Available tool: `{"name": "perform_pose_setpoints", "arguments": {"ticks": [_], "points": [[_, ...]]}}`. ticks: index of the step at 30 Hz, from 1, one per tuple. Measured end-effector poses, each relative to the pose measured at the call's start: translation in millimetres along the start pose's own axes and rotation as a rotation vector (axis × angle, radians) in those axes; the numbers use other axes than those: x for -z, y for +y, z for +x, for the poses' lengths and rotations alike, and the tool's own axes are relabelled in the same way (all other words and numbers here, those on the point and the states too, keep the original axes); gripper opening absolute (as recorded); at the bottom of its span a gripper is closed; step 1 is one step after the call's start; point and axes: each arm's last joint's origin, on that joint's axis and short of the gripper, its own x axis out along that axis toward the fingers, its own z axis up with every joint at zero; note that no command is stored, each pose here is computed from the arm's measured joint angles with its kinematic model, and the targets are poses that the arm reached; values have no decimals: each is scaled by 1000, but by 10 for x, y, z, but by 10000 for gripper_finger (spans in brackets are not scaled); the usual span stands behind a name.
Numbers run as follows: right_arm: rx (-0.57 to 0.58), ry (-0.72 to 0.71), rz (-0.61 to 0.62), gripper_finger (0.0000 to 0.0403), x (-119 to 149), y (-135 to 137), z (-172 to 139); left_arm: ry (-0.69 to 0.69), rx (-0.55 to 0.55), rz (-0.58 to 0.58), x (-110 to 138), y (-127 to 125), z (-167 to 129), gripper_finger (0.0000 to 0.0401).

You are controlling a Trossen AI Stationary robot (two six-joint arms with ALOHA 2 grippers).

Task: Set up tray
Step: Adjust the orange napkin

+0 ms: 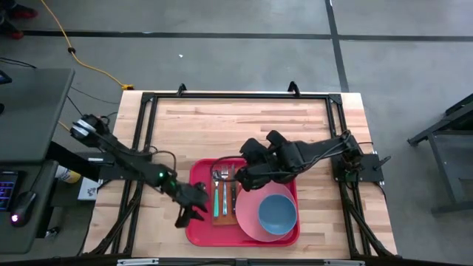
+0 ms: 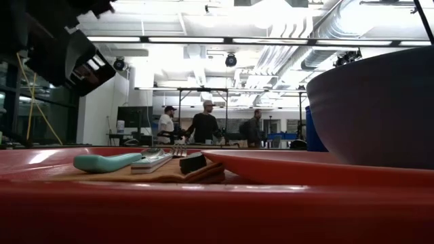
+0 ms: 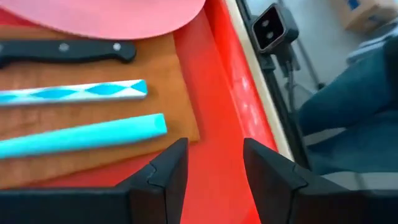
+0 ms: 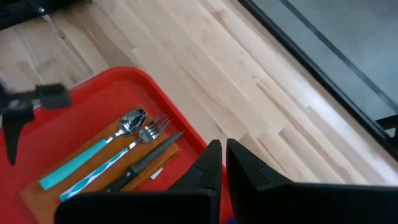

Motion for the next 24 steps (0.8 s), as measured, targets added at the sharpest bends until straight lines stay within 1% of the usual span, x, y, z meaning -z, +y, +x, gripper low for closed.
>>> {"name": "perform_pose_setpoints", "arguments": {"ticks": [3, 6, 9, 13, 14, 15, 19, 22, 24], "points": [[6, -20, -2, 0, -15, -35, -37, -24, -46, 82, -44, -98, 85, 179], [5, -33, 5, 0, -29, -71, -75, -57, -85, 170, -121, -151, 94, 155], [-1, -39, 11, 0, -38, -100, -111, -89, -115, 239, -192, -175, 81, 113], [-11, -44, 15, 0, -41, -125, -154, -100, -131, 305, -220, -184, 75, 31], [-15, -44, 13, 0, -37, -125, -166, -95, -132, 318, -217, -182, 75, 19], [-16, -46, 10, 0, -37, -129, -175, -88, -135, 324, -211, -179, 75, 14], [-25, -49, 3, 0, -25, -129, -208, -59, -149, 332, -185, -163, 76, 27], [-27, -51, -1, 0, -17, -124, -220, -38, -155, 355, -168, -155, 77, 12], [-27, -52, -6, 0, -13, -121, -224, -38, -159, 362, -168, -153, 76, 12]]}}
